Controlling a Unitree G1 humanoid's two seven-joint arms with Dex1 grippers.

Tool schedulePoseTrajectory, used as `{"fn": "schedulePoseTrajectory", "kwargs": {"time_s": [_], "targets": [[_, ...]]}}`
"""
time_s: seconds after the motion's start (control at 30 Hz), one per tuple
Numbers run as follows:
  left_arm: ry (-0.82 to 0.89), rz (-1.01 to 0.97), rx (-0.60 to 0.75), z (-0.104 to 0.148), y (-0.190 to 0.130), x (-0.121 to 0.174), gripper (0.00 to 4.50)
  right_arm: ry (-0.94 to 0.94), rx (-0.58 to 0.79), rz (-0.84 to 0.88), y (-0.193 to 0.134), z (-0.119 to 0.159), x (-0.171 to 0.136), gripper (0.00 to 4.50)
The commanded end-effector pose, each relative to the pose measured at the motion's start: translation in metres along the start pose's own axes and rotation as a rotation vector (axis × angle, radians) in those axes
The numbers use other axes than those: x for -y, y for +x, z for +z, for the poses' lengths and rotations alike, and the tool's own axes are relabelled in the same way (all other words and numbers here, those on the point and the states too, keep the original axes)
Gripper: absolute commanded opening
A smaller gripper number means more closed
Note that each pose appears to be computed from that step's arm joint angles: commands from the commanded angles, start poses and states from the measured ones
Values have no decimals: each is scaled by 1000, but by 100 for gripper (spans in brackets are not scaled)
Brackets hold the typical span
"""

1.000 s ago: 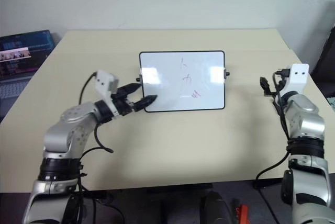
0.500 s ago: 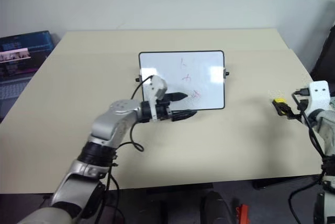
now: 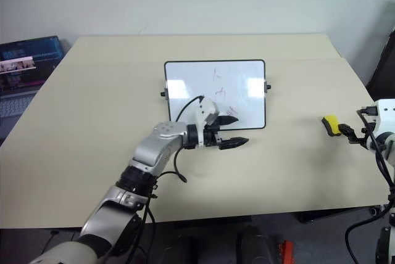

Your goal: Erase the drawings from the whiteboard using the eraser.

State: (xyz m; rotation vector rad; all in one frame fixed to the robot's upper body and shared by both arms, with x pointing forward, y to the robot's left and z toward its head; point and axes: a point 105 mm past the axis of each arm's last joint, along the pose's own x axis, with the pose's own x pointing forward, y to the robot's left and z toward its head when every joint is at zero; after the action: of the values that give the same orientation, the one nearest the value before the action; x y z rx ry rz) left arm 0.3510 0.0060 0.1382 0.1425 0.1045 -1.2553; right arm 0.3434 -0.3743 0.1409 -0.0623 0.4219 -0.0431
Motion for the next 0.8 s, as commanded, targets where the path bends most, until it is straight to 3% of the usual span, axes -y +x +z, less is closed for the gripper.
{"fn": "schedulePoseTrajectory", "kwargs": {"time_s": [0.03,0.73,0.8], "targets": [[51,-25,28,14,5,4,450,-5,35,-9,-3,16,7,448],[63,5,15,12,0,4,450,-15,4,88,35,14,-19,448],[63,6,14,12,-1,4,450,-13,2,83,36,13,-18,412]]}}
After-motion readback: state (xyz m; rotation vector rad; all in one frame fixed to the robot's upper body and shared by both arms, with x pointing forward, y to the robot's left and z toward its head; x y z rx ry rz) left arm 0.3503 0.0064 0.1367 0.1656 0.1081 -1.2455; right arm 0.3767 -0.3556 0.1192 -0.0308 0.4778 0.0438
